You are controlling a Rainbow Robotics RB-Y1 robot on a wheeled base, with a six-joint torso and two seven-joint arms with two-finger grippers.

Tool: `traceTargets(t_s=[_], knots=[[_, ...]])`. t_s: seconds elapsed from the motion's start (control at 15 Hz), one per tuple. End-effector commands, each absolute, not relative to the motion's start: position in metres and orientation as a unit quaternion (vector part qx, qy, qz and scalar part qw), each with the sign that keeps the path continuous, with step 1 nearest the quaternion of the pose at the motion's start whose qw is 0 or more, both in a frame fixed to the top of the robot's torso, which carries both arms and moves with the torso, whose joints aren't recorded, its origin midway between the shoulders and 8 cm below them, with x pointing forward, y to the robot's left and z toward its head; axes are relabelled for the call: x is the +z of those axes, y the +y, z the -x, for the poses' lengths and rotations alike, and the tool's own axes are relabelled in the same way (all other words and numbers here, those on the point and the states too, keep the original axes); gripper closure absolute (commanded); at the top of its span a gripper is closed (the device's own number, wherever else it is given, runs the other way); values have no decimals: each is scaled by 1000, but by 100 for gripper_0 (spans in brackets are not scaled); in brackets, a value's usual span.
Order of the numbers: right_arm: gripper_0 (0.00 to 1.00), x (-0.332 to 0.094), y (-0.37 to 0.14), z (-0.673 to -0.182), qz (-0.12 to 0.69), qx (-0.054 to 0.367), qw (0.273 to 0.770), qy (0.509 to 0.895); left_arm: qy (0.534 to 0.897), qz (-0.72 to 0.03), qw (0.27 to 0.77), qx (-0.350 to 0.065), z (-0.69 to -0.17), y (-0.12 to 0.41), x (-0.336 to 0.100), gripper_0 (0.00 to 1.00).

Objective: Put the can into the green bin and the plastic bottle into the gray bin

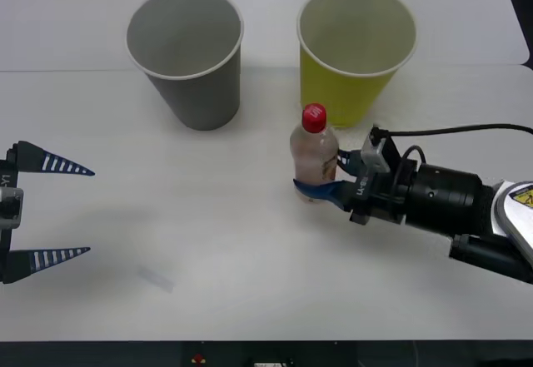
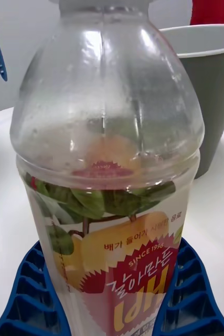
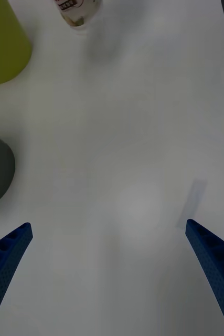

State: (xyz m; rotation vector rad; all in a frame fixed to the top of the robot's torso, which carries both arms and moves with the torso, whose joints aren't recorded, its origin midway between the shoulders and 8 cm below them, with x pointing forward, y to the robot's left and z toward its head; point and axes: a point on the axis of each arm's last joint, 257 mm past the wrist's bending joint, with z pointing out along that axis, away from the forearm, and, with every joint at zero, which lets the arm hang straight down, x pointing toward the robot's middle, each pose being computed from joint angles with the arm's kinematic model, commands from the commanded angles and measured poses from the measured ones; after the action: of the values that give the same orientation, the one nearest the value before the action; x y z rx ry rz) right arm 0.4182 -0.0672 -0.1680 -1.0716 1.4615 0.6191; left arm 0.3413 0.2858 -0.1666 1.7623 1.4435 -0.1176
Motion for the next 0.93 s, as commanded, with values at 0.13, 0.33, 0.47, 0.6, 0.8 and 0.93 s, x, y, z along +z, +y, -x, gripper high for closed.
traceTargets(t_s=[0.13, 0.33, 0.47, 0.6, 0.8, 0.93], knots=[[100, -140, -68, -403, 459, 251, 546, 654, 575, -702, 417, -47, -341, 286, -167, 0], [100, -120, -70, -388, 462, 237, 517, 680, 575, -702, 417, -47, -341, 286, -167, 0], [100, -107, -65, -383, 460, 233, 504, 693, 575, -702, 417, -47, -341, 286, -167, 0], [100, -92, -60, -384, 456, 239, 489, 704, 575, -702, 417, -47, -341, 286, -167, 0], [100, -69, -55, -390, 459, 232, 473, 715, 575, -702, 417, -47, -341, 286, -167, 0], [100, -55, -51, -393, 466, 223, 465, 719, 575, -702, 417, -47, -341, 286, -167, 0]])
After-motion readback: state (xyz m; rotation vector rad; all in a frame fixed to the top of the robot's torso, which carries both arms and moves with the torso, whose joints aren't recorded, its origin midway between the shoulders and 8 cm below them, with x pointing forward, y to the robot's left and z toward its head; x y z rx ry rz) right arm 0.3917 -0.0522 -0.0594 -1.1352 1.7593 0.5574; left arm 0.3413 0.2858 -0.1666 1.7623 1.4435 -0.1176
